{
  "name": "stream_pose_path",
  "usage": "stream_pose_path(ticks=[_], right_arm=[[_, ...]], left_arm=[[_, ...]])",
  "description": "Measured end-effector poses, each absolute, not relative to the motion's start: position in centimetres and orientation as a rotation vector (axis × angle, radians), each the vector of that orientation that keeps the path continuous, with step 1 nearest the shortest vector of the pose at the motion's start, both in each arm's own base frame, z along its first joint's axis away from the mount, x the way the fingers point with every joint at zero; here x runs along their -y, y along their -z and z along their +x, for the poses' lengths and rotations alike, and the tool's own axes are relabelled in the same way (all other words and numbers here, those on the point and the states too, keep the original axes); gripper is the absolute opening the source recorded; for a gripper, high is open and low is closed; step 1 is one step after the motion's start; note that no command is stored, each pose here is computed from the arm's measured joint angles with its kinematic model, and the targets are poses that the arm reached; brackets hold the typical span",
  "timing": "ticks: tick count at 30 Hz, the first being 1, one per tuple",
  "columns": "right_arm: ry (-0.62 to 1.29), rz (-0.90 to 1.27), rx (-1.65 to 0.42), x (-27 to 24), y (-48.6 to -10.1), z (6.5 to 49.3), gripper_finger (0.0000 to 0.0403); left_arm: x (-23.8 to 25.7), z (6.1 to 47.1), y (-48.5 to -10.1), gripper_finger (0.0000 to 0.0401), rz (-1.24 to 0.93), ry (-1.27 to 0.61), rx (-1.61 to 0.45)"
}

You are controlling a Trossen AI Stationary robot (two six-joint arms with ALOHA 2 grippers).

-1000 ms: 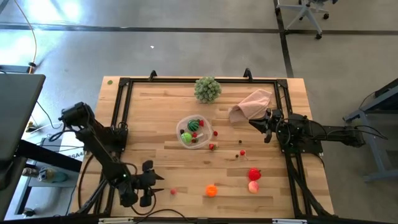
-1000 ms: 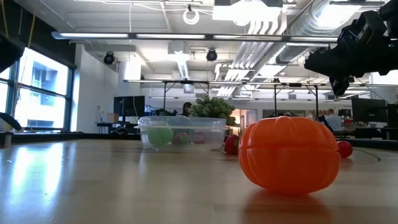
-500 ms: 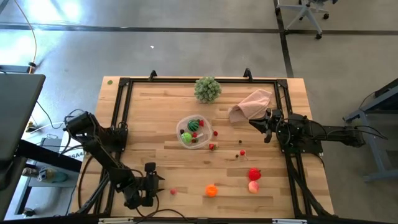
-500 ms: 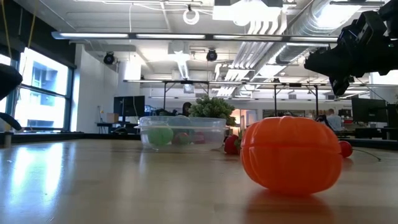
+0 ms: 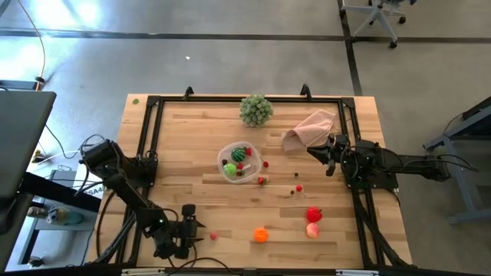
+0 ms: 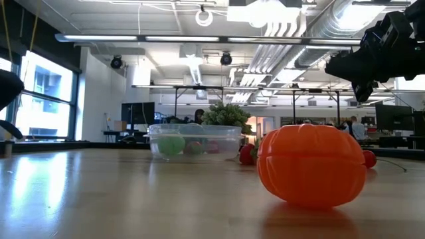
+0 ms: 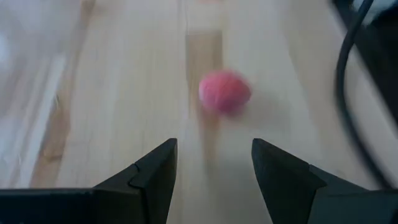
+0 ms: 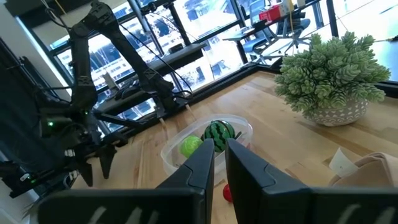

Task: Pick and placing Produce into tupperware
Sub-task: Put the pink peach into the transparent bin

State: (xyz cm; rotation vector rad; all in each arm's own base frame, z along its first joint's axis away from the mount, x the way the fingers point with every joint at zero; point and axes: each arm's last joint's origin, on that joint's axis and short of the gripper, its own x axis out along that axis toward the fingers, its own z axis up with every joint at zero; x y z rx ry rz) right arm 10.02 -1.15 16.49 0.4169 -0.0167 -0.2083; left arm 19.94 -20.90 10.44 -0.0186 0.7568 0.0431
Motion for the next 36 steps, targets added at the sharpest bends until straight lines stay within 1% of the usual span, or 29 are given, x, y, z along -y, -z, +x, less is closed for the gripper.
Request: stream_pose_path(ticks=[3,6,9,12,19,29,32,36], right_arm=[[0.209,0.417,0.017,1.2,-16.5,10.0,0.0030],[0.208,0.417,0.017,1.2,-16.5,10.0,0.0030],[0.208,0.417,0.017,1.1,-16.5,10.0,0.0030],[0.208,0.417,0.017,1.1,-16.5,10.0,0.0030],[0.208,0.417,0.017,1.2,-16.5,10.0,0.0030],[0.208,0.417,0.017,1.1,-16.5,10.0,0.0030],[0.208,0.416,0.017,1.1,-16.5,10.0,0.0030],[0.208,0.417,0.017,1.1,-16.5,10.0,0.0030]], left_arm=[[20.3,20.5,-10.3,0.0198,0.010,-0.031,-0.787],[19.8,21.5,-10.3,0.0198,0.074,0.024,-0.788],[19.0,22.5,-10.2,0.0198,0.044,0.084,-0.836],[18.4,23.1,-10.3,0.0198,0.059,0.131,-0.859],[18.1,23.8,-10.4,0.0197,0.131,0.240,-0.848],[17.5,24.5,-10.5,0.0198,0.147,0.309,-0.843],[17.4,24.7,-10.5,0.0198,0.183,0.325,-0.827],[17.3,25.1,-10.8,0.0198,0.167,0.363,-0.790]])
